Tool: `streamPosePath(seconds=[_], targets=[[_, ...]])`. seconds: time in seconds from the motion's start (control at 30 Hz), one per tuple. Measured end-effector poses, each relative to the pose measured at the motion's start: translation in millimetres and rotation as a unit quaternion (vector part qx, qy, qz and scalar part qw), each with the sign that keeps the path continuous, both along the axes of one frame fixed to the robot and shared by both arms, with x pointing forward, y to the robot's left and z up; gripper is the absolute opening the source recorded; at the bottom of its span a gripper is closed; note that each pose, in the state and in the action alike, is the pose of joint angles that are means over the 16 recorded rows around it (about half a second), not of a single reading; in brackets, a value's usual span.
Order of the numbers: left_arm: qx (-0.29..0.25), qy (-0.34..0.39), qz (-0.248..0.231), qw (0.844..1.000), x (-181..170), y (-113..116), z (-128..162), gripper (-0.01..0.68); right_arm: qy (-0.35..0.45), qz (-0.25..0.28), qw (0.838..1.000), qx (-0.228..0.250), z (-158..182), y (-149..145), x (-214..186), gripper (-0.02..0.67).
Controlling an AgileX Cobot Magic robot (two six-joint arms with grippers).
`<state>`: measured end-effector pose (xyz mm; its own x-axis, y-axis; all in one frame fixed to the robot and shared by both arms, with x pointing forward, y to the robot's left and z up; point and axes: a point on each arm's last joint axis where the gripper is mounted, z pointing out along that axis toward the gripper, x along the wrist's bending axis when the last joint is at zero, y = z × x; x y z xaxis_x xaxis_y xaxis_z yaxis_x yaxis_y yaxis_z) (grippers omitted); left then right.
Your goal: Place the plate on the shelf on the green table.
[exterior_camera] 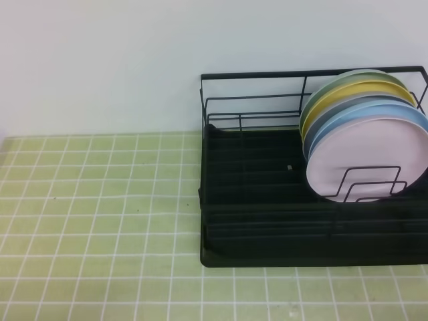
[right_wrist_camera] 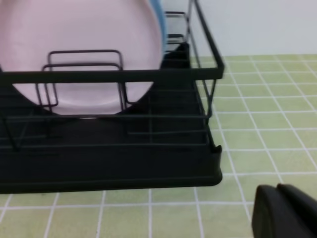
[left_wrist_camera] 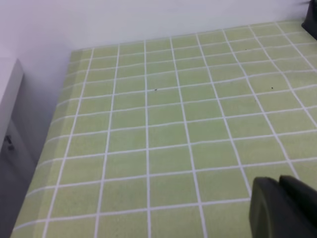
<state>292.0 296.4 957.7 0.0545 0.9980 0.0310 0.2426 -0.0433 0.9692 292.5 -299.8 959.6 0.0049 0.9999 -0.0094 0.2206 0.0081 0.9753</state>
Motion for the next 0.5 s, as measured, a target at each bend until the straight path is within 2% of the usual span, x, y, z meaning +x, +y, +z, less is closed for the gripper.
streamPosePath(seconds=[0.5], targets=[[0.000, -0.003, 0.000, 1.000, -0.1, 0.0, 0.5, -0.001, 0.000, -0.014, 1.000, 0.000, 0.0, -1.5, 0.0, -0.001]])
